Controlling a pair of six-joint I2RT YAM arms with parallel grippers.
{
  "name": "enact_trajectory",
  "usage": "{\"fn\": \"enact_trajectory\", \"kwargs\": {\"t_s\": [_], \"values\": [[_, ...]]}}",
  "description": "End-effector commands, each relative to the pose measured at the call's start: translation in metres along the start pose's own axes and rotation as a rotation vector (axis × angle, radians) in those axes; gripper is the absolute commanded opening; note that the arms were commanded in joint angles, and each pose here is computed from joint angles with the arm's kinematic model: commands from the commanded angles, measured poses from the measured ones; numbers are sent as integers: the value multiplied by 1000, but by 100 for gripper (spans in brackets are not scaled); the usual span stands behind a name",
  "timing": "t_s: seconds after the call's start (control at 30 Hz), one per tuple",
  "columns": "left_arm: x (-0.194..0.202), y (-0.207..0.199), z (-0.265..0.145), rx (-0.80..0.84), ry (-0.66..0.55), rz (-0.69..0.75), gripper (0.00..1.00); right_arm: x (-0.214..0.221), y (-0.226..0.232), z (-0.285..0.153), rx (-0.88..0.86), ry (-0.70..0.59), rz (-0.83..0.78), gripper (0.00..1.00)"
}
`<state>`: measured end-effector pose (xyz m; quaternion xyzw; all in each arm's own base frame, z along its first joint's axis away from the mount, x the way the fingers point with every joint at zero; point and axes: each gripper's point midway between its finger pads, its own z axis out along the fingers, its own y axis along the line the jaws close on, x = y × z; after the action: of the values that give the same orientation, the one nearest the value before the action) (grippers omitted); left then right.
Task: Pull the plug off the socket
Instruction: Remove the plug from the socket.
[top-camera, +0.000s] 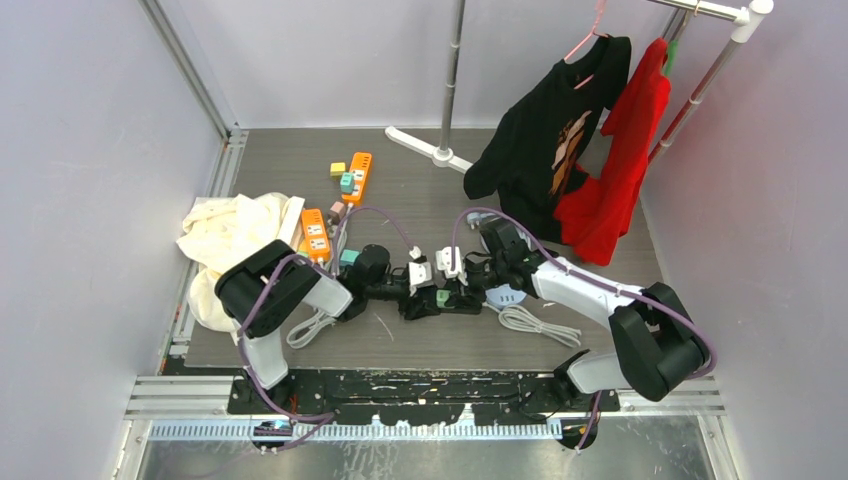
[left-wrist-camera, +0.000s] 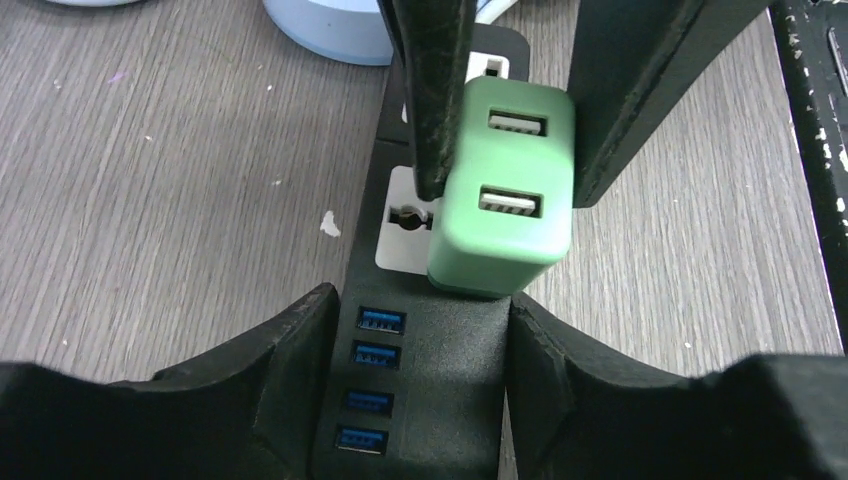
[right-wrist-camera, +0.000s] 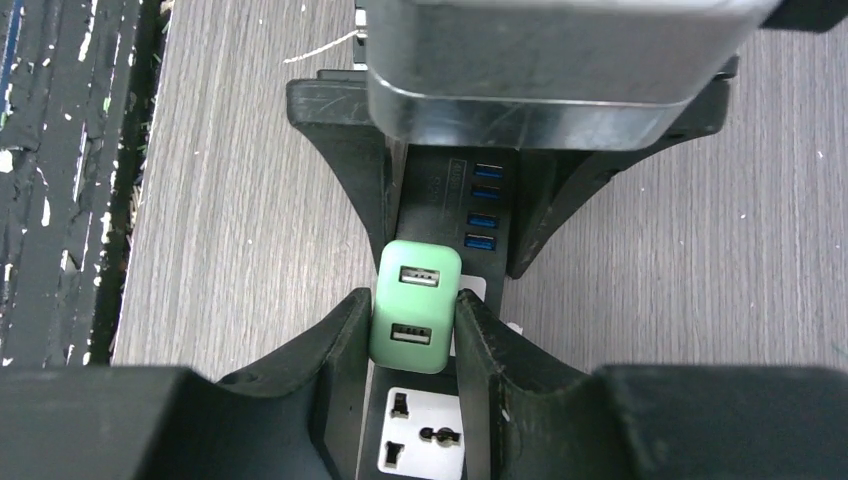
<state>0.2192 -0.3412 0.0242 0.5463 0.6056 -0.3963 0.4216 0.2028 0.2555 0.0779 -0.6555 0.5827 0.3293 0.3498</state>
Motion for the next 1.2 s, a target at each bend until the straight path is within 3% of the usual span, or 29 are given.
{"fn": "enact_trajectory", "kwargs": {"t_s": [0.0,0.1,0.23,0.3,0.47,0.63,0.73,0.97,1.17], "values": [[-16,-1,12,29,-65,38,51,-21,-12,-1,26,-55,-49,1],[-6,-6,8,28,-44,24,36,-17,-23,-11,77,-52,-3,1],[8,-12,1,22,-7,12,5,0,-22,-30,103,-10,44,1],[13,-13,-1,19,8,7,1,14,-10,-36,78,41,18,1],[18,-10,0,9,33,-8,0,11,18,-30,-1,27,-12,1],[23,-14,1,13,64,-37,0,-41,-14,-16,95,-139,69,1],[29,-16,0,2,87,-51,0,-57,-30,-19,135,-168,92,1],[40,-19,-6,-11,126,-73,0,-34,-27,-43,162,-149,169,1],[39,-15,-3,-16,138,-95,0,-41,2,-60,104,-208,239,1]]}}
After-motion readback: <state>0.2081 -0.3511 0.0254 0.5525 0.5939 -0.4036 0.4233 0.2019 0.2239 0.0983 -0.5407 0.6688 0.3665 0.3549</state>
